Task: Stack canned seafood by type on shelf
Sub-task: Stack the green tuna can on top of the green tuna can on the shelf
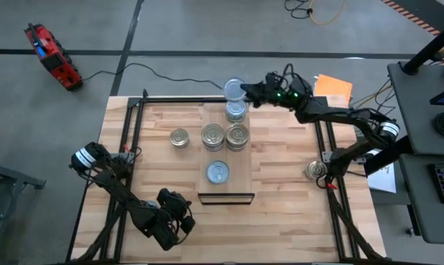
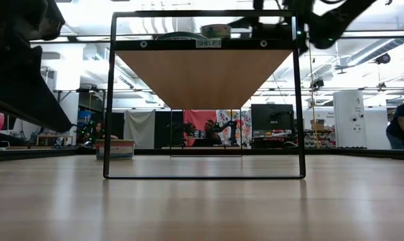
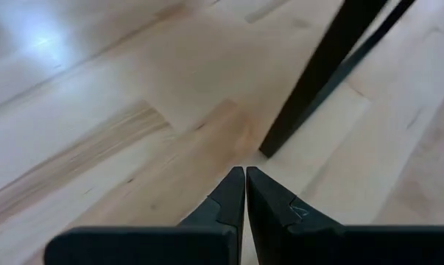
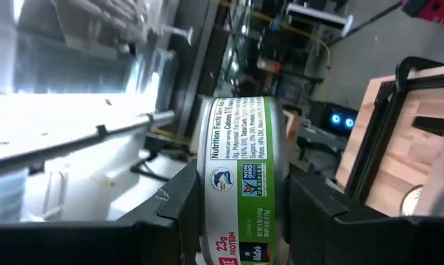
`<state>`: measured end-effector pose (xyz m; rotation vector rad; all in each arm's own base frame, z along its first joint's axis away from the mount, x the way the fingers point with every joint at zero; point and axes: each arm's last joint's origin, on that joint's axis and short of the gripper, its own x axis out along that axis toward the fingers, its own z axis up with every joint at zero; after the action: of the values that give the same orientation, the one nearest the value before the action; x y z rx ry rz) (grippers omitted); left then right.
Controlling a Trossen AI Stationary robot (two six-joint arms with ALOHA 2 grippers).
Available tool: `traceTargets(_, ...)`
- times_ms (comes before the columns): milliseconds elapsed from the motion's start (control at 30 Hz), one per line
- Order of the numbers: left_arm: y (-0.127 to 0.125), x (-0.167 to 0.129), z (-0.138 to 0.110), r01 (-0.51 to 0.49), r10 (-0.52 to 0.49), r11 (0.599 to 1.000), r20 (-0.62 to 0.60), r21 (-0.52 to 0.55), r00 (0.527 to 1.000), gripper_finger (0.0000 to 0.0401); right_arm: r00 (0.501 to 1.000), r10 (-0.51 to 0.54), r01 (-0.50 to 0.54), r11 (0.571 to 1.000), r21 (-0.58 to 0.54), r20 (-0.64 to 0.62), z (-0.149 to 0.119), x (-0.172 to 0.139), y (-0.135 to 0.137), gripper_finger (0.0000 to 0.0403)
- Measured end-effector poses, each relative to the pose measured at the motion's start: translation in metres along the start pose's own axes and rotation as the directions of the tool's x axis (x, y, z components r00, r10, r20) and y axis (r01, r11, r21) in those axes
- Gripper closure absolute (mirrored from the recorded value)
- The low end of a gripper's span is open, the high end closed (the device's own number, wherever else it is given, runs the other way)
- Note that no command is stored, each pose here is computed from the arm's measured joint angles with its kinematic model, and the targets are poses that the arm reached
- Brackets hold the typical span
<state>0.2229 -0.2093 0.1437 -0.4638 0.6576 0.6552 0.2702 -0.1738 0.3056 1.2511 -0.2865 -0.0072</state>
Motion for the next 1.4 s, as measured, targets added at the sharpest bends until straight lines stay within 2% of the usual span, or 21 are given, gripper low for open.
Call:
traceTargets(200, 0.003, 0.000, 0.000, -0.026, 0.026, 0.999, 0.001, -0.038, 1.000, 0.0401, 0.993, -0.053, 0.048, 0.998, 0.048, 0.109, -0.015, -0.034, -0.011, 0.0266)
traceTargets(333, 0.004, 0.000, 0.000, -0.032, 0.032, 0.998, 0.002, -0.051, 0.999, 0.0401, 0.984, -0.076, 0.064, 0.995, 0.074, 0.162, -0.021, -0.051, -0.007, 0.0266)
traceTargets(467, 0.005, 0.001, 0.001, -0.043, 0.043, 0.997, 0.002, -0.059, 0.999, 0.0401, 0.959, -0.235, 0.217, 0.969, 0.121, 0.161, -0.026, -0.060, -0.018, 0.0266)
traceTargets(533, 0.005, 0.002, 0.002, -0.047, 0.047, 0.997, 0.003, -0.061, 0.999, 0.0401, 0.950, -0.272, 0.254, 0.959, 0.122, 0.156, -0.029, -0.061, -0.022, 0.0266)
traceTargets(1400, 0.006, 0.007, 0.007, -0.063, 0.064, 0.995, 0.007, -0.076, 0.998, 0.0401, 0.933, -0.303, 0.283, 0.951, 0.125, 0.192, -0.028, -0.057, -0.027, 0.0266)
